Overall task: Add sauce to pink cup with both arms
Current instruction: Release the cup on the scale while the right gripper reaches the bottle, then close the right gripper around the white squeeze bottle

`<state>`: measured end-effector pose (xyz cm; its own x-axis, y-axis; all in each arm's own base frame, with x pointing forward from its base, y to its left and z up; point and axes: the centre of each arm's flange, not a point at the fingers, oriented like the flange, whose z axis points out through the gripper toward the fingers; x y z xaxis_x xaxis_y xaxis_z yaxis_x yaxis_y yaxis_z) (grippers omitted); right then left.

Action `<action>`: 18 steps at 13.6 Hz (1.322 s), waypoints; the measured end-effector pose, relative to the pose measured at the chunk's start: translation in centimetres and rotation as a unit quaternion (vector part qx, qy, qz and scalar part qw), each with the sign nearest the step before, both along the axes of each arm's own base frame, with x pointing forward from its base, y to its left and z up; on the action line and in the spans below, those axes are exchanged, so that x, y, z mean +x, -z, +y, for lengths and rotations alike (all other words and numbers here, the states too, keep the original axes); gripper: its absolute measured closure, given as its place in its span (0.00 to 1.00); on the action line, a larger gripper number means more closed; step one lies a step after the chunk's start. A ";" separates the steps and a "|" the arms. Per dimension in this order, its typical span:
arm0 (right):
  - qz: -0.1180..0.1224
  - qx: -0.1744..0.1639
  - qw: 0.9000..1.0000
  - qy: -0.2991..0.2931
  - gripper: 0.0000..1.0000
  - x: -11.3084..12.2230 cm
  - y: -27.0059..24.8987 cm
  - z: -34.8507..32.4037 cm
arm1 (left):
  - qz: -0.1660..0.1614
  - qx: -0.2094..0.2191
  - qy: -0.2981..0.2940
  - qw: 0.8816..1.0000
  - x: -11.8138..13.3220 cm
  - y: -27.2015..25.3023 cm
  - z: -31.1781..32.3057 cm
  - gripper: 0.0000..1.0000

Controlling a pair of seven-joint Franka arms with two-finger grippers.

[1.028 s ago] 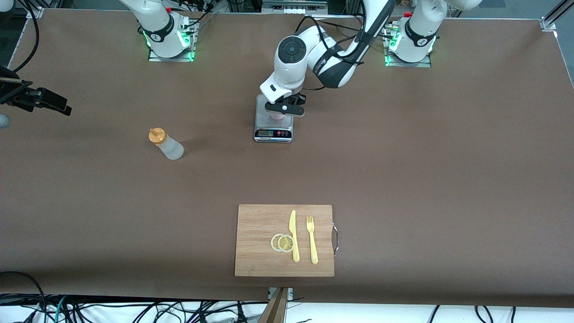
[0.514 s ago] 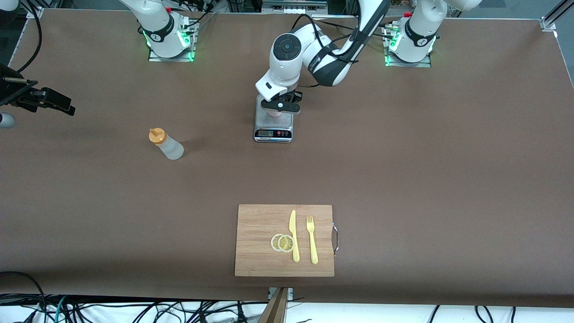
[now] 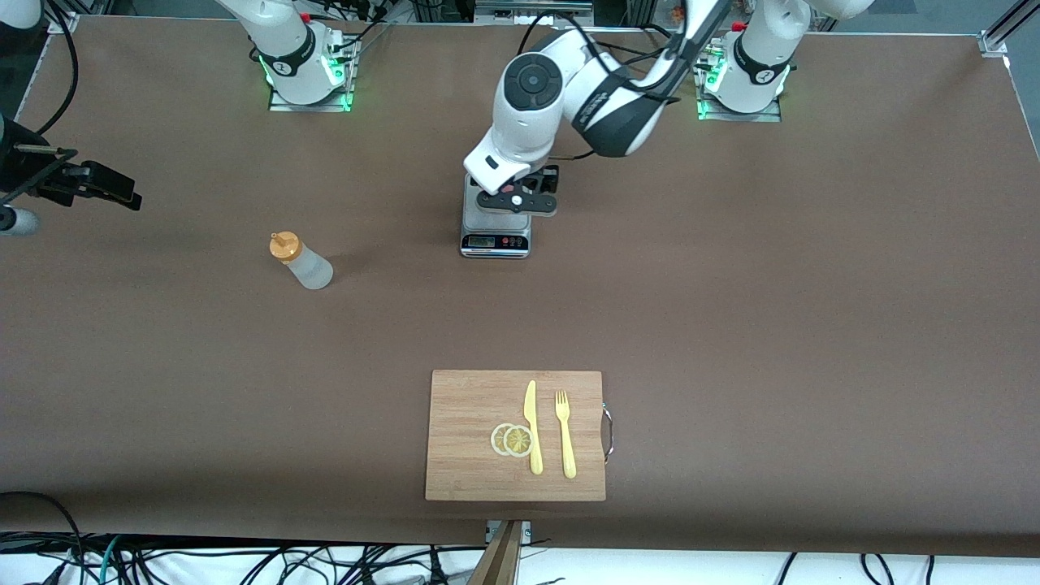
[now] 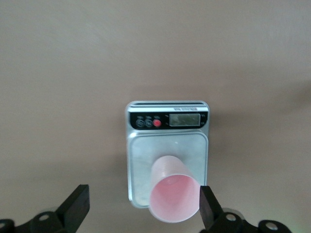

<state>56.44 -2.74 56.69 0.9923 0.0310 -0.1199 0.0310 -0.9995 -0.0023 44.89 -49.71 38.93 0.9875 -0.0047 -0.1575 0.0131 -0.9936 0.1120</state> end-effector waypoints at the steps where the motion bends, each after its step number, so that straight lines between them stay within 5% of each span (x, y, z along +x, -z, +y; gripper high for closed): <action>1: 0.011 0.005 0.999 -0.038 0.00 0.5 1.2 0.1 | -0.001 0.003 0.004 1.000 1.5 -2.0 1.8 0.00; 5: 0.052 0.060 0.981 -0.179 0.00 2.3 7.0 -0.9 | -0.010 -0.005 0.030 1.000 7.2 -7.1 10.8 0.00; 9: 0.040 0.176 0.948 -0.261 0.00 2.8 11.9 -4.1 | -0.005 0.023 0.031 0.999 12.6 -10.6 25.5 0.00; 13: -0.023 0.304 0.884 -0.355 0.00 1.7 18.8 -8.1 | 0.007 0.040 0.016 0.999 13.5 -15.9 37.4 0.00; 18: -0.146 0.426 0.765 -0.461 0.00 -0.2 29.2 -11.5 | 0.039 0.034 -0.006 0.999 12.9 -18.5 43.2 0.00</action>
<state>56.26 -14.22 27.46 0.4818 0.6774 0.5559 0.8453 -0.1921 -0.4986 57.75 -6.53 57.45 0.9723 0.0208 -0.2327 0.0314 -0.9986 0.0420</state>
